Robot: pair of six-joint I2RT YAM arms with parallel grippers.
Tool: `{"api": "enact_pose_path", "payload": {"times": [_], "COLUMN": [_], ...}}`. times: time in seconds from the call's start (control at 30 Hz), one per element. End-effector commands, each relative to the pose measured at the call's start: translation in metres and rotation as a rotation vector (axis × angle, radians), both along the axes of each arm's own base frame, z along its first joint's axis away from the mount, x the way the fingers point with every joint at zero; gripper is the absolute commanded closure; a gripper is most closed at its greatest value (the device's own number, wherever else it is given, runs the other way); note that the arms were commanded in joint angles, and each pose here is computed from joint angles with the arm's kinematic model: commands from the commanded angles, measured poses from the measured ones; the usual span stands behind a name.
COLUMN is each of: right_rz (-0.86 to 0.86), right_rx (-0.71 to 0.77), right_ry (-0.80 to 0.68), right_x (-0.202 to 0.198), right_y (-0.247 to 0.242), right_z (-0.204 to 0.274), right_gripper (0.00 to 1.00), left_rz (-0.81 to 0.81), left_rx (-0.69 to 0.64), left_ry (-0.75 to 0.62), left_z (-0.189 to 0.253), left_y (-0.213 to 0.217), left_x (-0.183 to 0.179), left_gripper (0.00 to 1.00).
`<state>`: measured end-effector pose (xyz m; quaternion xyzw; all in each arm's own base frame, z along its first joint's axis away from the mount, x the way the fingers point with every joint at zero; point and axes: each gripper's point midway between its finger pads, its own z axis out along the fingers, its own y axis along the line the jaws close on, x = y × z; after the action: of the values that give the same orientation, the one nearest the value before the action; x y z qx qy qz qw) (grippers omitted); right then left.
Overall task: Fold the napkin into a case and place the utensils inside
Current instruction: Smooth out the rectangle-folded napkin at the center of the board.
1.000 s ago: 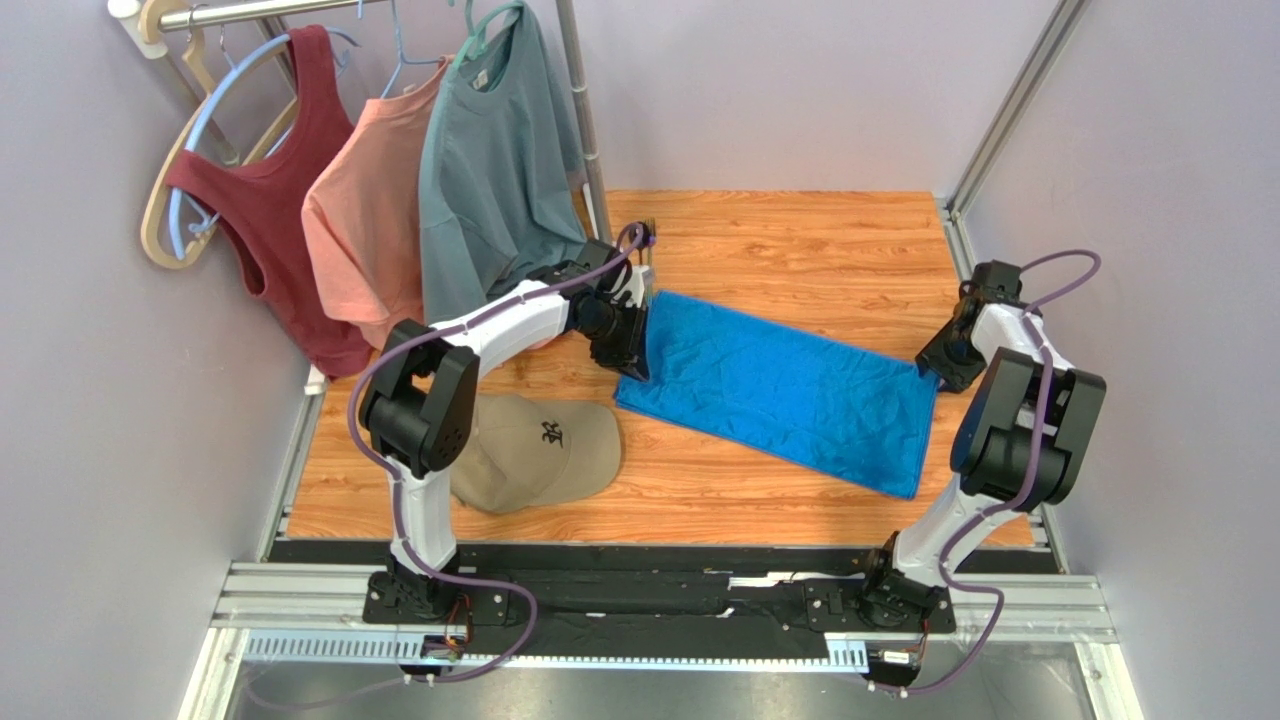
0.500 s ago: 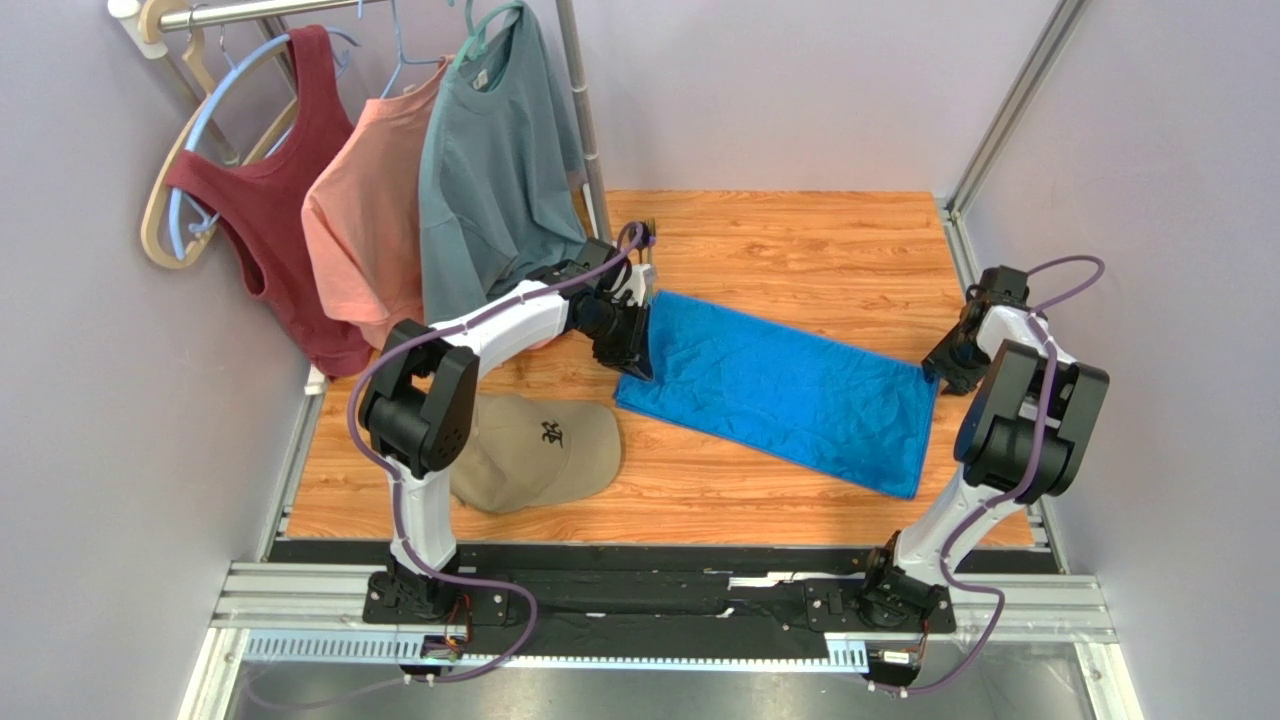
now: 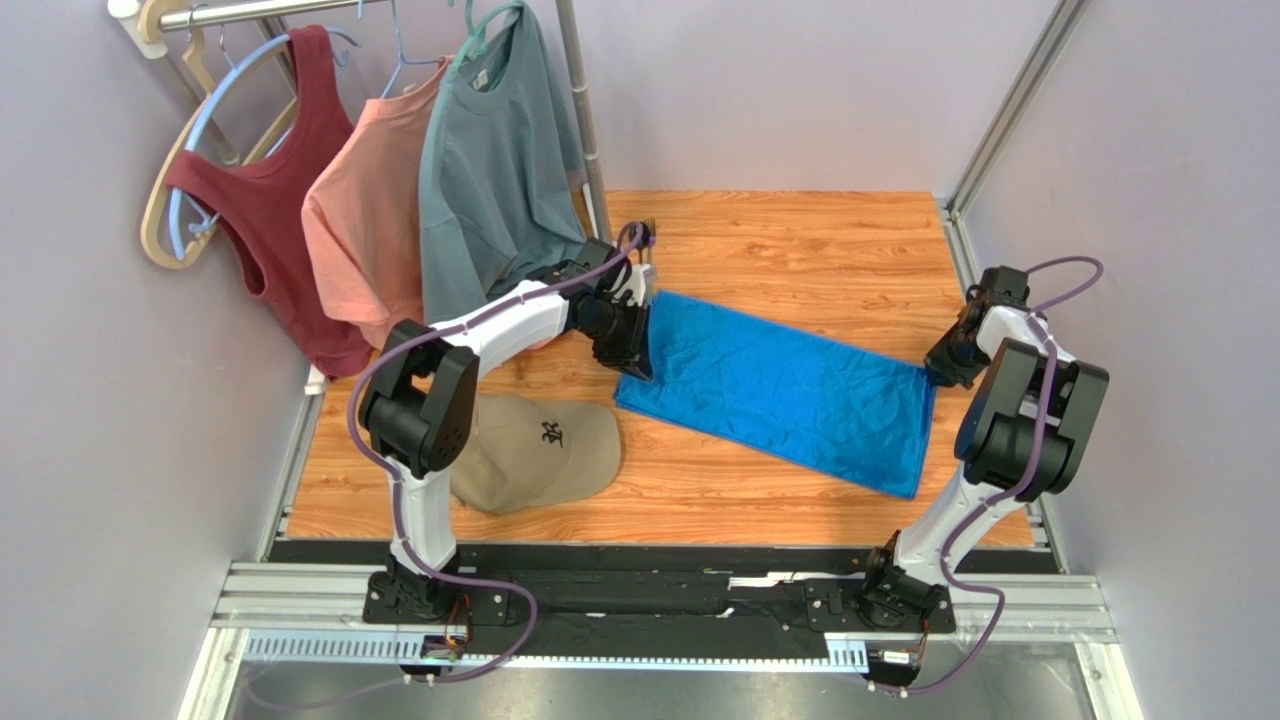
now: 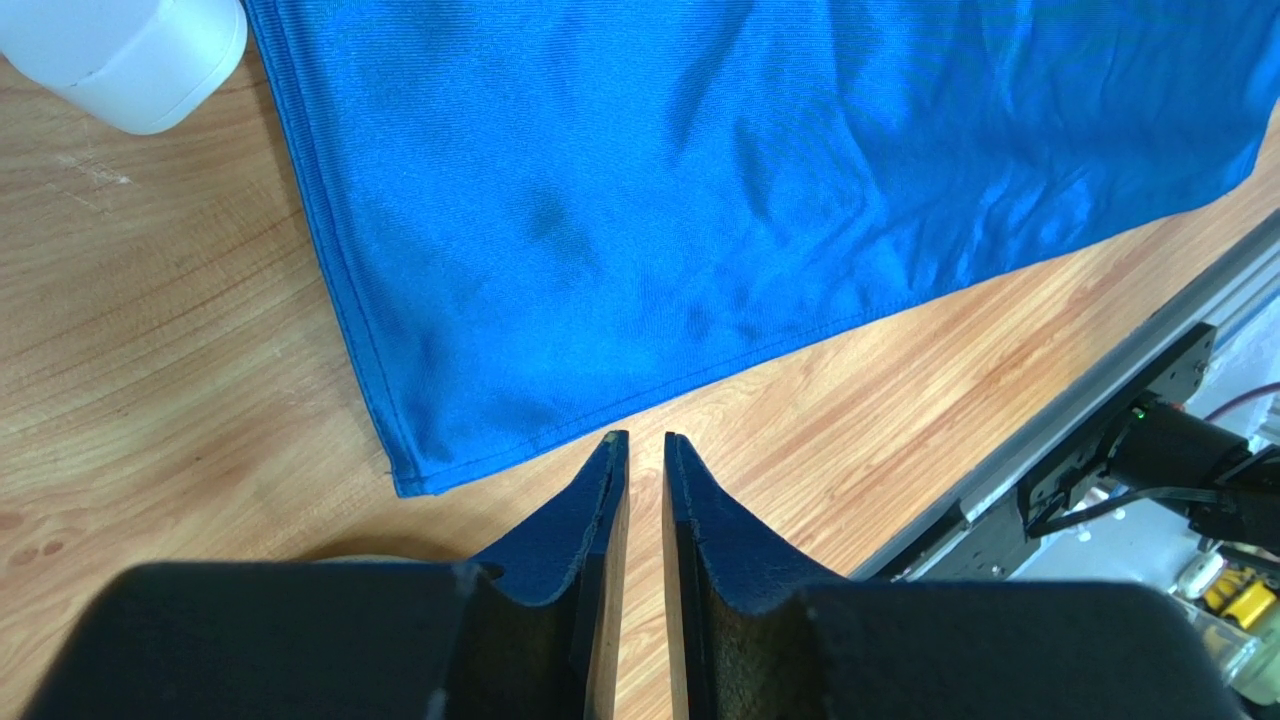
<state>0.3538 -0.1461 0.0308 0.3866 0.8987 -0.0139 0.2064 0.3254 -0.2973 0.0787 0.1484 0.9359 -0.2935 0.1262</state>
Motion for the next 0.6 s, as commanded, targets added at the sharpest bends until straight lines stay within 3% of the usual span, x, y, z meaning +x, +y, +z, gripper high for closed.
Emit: {"api": "enact_pose_path", "payload": {"times": [0.0,0.23,0.43,0.47,0.5,0.53,0.57], "right_rz": [0.0,-0.017,-0.031,-0.022,-0.02,-0.023,-0.028], "right_rx": [-0.024,0.018,0.04,0.04,0.038,0.031,0.039], "right_ry": [-0.067,-0.119,-0.078,-0.086,-0.066,-0.046,0.0], "right_x": [0.018,0.043,0.052,0.057,0.057,0.056,0.047], "right_y": [-0.008,-0.008,-0.012,-0.013,-0.015,-0.018,-0.015], "right_z": [0.016,0.03,0.026,0.027,0.02,0.018,0.018], "right_gripper": [1.0,1.0,1.0,0.95,0.77,0.7,0.65], "left_rz": [-0.006,0.011,0.021,0.024,0.025,0.027,0.03], "left_rx": [-0.052,-0.017,0.033,0.041,0.047,0.052,0.057], "left_ry": [-0.07,-0.084,-0.099,-0.098,-0.099,-0.096,-0.093], "left_z": [0.03,0.028,0.023,0.021,0.021,0.019,0.017], "left_y": [-0.007,0.0,0.008,0.009,0.01,0.011,0.012], "left_x": [0.006,0.009,0.012,0.012,0.012,0.012,0.012], "left_gripper": [0.78,0.78,0.73,0.71,0.67,0.64,0.5]}}
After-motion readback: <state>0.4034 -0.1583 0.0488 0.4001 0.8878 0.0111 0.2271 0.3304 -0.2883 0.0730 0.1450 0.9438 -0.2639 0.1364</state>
